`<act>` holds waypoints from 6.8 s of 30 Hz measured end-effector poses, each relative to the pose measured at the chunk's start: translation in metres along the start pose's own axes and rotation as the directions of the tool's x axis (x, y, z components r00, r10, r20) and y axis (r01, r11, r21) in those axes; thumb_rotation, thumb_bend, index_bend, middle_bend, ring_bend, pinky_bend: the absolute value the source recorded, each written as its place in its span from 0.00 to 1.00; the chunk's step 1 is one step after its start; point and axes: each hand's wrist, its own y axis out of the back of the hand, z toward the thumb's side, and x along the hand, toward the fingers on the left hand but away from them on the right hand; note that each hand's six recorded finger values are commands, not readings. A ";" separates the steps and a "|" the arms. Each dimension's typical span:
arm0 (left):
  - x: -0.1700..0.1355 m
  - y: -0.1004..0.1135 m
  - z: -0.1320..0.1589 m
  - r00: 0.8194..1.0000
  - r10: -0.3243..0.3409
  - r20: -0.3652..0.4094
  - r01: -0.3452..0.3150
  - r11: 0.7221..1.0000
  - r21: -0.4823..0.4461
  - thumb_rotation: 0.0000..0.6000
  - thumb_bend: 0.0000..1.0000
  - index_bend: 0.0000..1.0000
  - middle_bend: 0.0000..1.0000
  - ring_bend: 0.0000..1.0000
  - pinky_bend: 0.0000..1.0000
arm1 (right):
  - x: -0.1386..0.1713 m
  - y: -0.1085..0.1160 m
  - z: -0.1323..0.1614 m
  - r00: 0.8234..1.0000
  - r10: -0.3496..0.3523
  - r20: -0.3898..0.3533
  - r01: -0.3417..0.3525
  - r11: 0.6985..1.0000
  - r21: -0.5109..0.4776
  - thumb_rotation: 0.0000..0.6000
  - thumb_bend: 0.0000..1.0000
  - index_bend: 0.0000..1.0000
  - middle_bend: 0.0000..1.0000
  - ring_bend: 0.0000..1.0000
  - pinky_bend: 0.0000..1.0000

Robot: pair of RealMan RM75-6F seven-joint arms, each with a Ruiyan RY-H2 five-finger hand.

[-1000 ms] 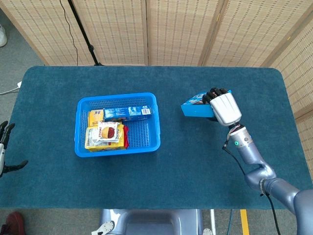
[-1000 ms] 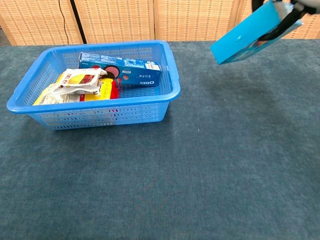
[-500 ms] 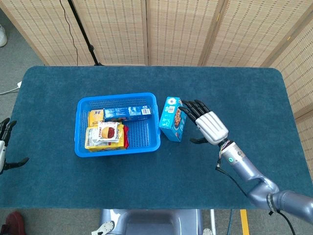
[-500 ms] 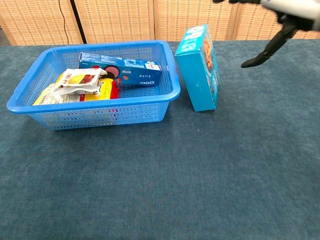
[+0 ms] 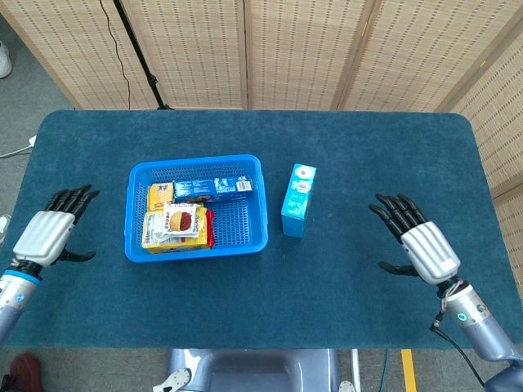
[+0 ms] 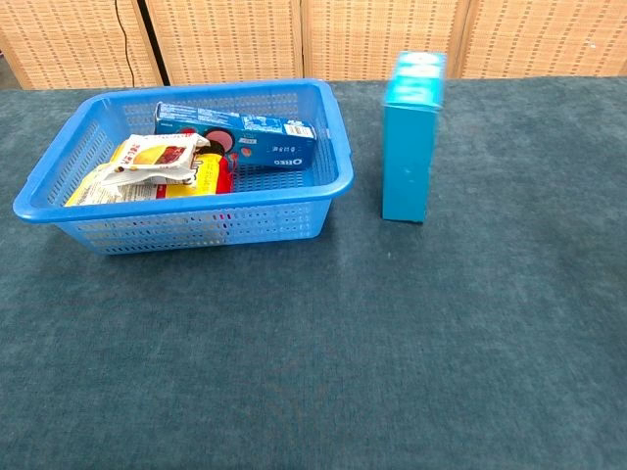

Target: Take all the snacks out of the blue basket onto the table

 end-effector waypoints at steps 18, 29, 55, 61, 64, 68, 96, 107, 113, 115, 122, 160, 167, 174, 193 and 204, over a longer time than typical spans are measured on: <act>0.067 0.000 0.087 0.986 -0.120 0.112 0.113 0.991 0.065 1.00 0.00 0.00 0.00 0.00 0.00 | 0.077 -0.010 -0.043 0.990 -0.043 0.135 0.052 0.997 -0.058 1.00 0.00 0.00 0.00 0.00 0.00; 0.085 -0.022 0.123 0.982 -0.165 0.095 0.149 0.977 0.151 1.00 0.00 0.00 0.00 0.00 0.00 | 0.075 -0.009 -0.047 0.988 -0.049 0.146 0.057 0.997 -0.057 1.00 0.00 0.00 0.00 0.00 0.00; 0.122 -0.050 0.168 0.992 -0.127 0.008 0.120 0.954 0.273 1.00 0.00 0.16 0.22 0.32 0.00 | 0.073 -0.008 -0.054 0.983 -0.064 0.175 0.077 0.994 -0.072 1.00 0.00 0.00 0.00 0.00 0.00; 0.125 -0.052 0.166 0.993 -0.118 -0.003 0.114 0.951 0.287 1.00 0.01 0.30 0.32 0.40 0.00 | 0.073 -0.007 -0.053 0.983 -0.063 0.172 0.078 0.994 -0.080 1.00 0.00 0.00 0.00 0.00 0.00; 0.126 -0.051 0.166 0.995 -0.099 -0.001 0.095 0.952 0.292 1.00 0.07 0.39 0.39 0.45 0.00 | 0.073 -0.006 -0.053 0.983 -0.066 0.170 0.081 0.993 -0.083 1.00 0.00 0.00 0.00 0.00 0.00; 0.125 -0.052 0.164 0.997 -0.081 -0.001 0.078 0.952 0.296 1.00 0.14 0.43 0.42 0.47 0.00 | 0.072 -0.006 -0.053 0.983 -0.067 0.169 0.082 0.993 -0.084 1.00 0.00 0.00 0.00 0.00 0.00; 0.081 0.026 0.061 0.989 0.115 -0.091 -0.100 0.984 0.150 1.00 0.15 0.43 0.43 0.47 0.00 | 0.074 -0.005 -0.047 0.985 -0.068 0.156 0.083 0.993 -0.090 1.00 0.00 0.00 0.00 0.00 0.00; 0.072 -0.004 -0.034 0.972 0.062 -0.225 -0.046 0.996 0.077 1.00 0.10 0.25 0.22 0.24 0.00 | 0.074 -0.005 -0.044 0.987 -0.062 0.147 0.076 0.993 -0.093 1.00 0.00 0.00 0.00 0.00 0.00; 0.076 -0.041 -0.041 0.974 -0.062 -0.216 0.068 0.997 0.021 1.00 0.00 0.00 0.00 0.00 0.00 | 0.074 -0.006 -0.044 0.987 -0.059 0.149 0.073 0.993 -0.093 1.00 0.00 0.00 0.00 0.00 0.00; 0.077 -0.046 -0.039 0.977 -0.078 -0.200 0.080 0.997 0.001 1.00 0.00 0.00 0.00 0.00 0.00 | 0.074 -0.006 -0.045 0.987 -0.059 0.150 0.073 0.993 -0.093 1.00 0.00 0.00 0.00 0.00 0.00; 0.078 -0.030 -0.015 0.993 -0.039 -0.114 0.038 0.999 -0.019 1.00 0.00 0.00 0.00 0.00 0.00 | 0.073 -0.007 -0.045 0.987 -0.056 0.153 0.070 0.993 -0.093 1.00 0.00 0.00 0.00 0.00 0.00; 0.173 -0.048 0.141 0.999 -0.048 0.026 0.041 0.972 0.231 1.00 0.03 0.22 0.13 0.18 0.34 | 0.069 -0.014 -0.061 0.979 -0.028 0.202 0.049 0.994 -0.100 1.00 0.00 0.00 0.00 0.00 0.00; 0.177 -0.050 0.141 1.000 -0.026 0.012 0.022 0.966 0.257 1.00 0.08 0.45 0.34 0.36 0.48 | 0.068 -0.016 -0.063 0.978 -0.022 0.210 0.044 0.994 -0.099 1.00 0.00 0.00 0.00 0.00 0.00; 0.177 -0.045 0.138 1.000 0.003 0.009 -0.005 0.967 0.254 1.00 0.11 0.55 0.43 0.44 0.53 | 0.067 -0.018 -0.064 0.978 -0.016 0.210 0.039 0.994 -0.106 1.00 0.00 0.00 0.00 0.00 0.00; 0.133 0.036 0.090 0.984 0.178 0.022 -0.179 0.973 0.142 1.00 0.11 0.59 0.47 0.48 0.53 | 0.069 -0.016 -0.053 0.984 -0.021 0.177 0.042 0.992 -0.119 1.00 0.00 0.00 0.00 0.00 0.00; 0.084 0.089 -0.022 0.945 0.285 -0.159 -0.279 0.958 0.062 1.00 0.11 0.59 0.47 0.48 0.53 | 0.071 -0.013 -0.042 0.989 -0.034 0.143 0.053 0.990 -0.133 1.00 0.00 0.00 0.00 0.00 0.00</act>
